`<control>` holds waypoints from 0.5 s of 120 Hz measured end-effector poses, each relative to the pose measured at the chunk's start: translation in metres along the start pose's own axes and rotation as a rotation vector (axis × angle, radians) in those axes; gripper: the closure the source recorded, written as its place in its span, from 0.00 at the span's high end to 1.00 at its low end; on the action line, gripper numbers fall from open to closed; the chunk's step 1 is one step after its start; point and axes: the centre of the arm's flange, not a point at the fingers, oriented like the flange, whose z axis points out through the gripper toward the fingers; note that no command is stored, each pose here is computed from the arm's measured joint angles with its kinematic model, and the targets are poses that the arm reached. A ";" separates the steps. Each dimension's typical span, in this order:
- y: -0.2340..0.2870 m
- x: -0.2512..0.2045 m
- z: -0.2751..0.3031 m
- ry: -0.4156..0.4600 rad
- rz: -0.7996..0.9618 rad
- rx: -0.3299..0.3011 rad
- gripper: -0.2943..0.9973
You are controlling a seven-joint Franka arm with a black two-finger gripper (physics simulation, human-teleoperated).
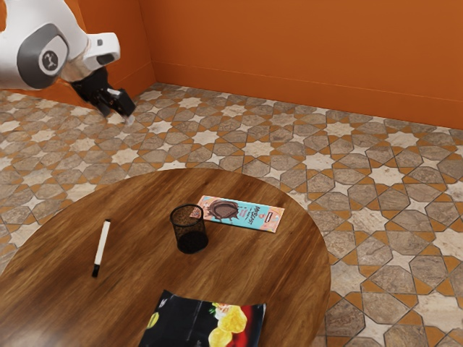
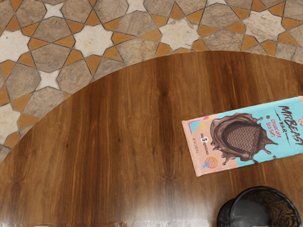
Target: Take the marker out of the pen holder and place it to the left of the pen holder.
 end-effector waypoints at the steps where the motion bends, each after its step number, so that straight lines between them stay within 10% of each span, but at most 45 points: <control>1: 0.004 0.005 -0.008 -0.009 0.012 -0.001 0.65; 25: 0.056 -0.005 -0.031 -0.349 0.139 -0.037 0.72; 60: 0.059 -0.025 -0.025 -0.500 0.149 -0.047 0.75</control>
